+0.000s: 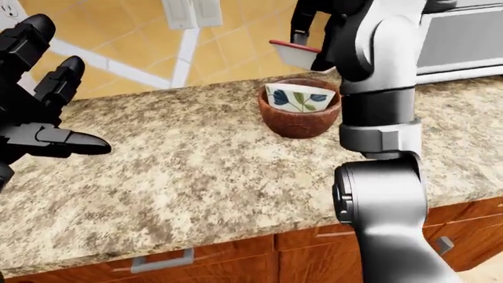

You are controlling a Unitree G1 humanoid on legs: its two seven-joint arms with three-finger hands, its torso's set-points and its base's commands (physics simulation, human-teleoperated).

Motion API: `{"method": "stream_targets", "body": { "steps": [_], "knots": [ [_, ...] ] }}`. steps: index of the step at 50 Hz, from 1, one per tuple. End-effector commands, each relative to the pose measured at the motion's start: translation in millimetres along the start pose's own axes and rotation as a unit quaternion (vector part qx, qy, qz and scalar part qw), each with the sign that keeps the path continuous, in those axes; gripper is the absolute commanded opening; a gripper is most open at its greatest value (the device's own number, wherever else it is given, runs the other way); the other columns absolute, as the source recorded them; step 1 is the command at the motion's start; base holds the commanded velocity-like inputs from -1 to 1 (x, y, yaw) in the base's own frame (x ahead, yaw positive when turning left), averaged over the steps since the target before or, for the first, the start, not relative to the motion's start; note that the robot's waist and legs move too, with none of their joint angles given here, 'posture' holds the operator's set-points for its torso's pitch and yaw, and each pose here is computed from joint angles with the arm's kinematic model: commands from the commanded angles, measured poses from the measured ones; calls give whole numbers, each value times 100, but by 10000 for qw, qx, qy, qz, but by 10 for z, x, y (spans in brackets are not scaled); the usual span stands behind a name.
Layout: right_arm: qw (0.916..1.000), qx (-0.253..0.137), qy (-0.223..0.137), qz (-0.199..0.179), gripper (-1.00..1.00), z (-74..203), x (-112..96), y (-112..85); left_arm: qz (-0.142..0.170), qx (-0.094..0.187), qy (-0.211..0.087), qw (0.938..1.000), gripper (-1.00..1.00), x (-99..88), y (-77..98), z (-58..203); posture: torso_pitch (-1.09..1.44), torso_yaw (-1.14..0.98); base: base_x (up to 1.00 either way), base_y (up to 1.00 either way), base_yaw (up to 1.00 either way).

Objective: Stack the bowls from largest to smallest.

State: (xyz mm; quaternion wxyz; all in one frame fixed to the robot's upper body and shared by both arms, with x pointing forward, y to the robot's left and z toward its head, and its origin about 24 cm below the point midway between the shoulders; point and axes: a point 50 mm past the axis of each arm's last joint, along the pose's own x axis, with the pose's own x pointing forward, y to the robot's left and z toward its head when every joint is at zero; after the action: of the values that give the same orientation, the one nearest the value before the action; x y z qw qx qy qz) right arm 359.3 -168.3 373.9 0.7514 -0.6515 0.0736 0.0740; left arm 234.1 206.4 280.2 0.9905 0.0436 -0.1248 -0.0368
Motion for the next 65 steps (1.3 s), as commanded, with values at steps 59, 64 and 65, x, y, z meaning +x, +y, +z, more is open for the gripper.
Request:
{"method": "stream_targets", "body": {
  "steps": [59, 64, 65],
  "knots": [
    [9972, -119, 511, -541, -50, 35, 641, 347, 204, 98, -253, 9994, 100, -54, 156, 4, -26, 0, 0, 0, 0],
    [9973, -120, 493, -530, -43, 44, 639, 347, 208, 92, -265, 9994, 100, -57, 159, 12, -26, 0, 0, 0, 0],
    [9973, -126, 493, -525, -43, 44, 639, 349, 212, 96, -266, 9994, 100, -56, 161, 12, -26, 0, 0, 0, 0]
  ]
}}
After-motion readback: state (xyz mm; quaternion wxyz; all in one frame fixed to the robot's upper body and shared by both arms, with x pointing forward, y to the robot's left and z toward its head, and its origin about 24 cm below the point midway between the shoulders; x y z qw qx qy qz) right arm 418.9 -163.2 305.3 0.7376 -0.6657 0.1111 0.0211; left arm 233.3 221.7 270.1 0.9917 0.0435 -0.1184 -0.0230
